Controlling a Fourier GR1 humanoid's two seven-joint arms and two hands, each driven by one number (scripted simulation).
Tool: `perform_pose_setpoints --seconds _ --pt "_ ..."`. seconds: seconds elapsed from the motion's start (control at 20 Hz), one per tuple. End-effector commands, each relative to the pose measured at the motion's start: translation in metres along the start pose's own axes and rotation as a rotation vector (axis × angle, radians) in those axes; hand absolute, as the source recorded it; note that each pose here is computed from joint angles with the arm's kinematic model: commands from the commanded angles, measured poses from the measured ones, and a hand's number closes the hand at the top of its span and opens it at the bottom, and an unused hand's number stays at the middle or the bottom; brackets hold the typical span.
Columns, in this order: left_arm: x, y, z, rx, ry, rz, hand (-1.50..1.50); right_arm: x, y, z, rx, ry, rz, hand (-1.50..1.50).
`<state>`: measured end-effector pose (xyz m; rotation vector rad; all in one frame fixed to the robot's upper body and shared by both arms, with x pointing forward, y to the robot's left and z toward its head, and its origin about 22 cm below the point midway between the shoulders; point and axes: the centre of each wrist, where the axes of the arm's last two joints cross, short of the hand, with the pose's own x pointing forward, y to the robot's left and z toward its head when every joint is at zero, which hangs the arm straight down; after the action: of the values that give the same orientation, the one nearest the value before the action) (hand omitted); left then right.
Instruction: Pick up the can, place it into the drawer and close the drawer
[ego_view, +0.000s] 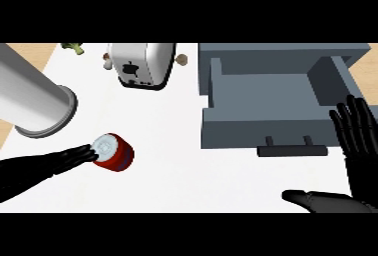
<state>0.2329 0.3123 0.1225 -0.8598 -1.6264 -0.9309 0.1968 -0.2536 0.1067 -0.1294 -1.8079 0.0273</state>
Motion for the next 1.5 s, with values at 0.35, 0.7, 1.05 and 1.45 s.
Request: perform_pose_setpoints --seconds 0.35,0.7,1.05,1.45 --pt "0.003 0.044 0.027 0.002 0.076 0.082 -1.5 -0.007 -0.019 0.04 -0.022 0.036 0.006 -1.5" --pt "-0.012 0.061 0.024 0.022 0.075 0.067 -1.5 -0.009 -0.03 0.027 -0.023 0.02 0.012 -1.5" --pt "-0.055 0.054 0.031 0.015 0.111 0.085 -1.5 -0.027 -0.03 0.024 -0.03 0.02 0.023 -1.5" --pt "-0.078 0.055 -0.003 0.049 0.12 0.086 -1.5 -0.03 -0.046 0.028 -0.031 -0.002 0.016 -1.5"
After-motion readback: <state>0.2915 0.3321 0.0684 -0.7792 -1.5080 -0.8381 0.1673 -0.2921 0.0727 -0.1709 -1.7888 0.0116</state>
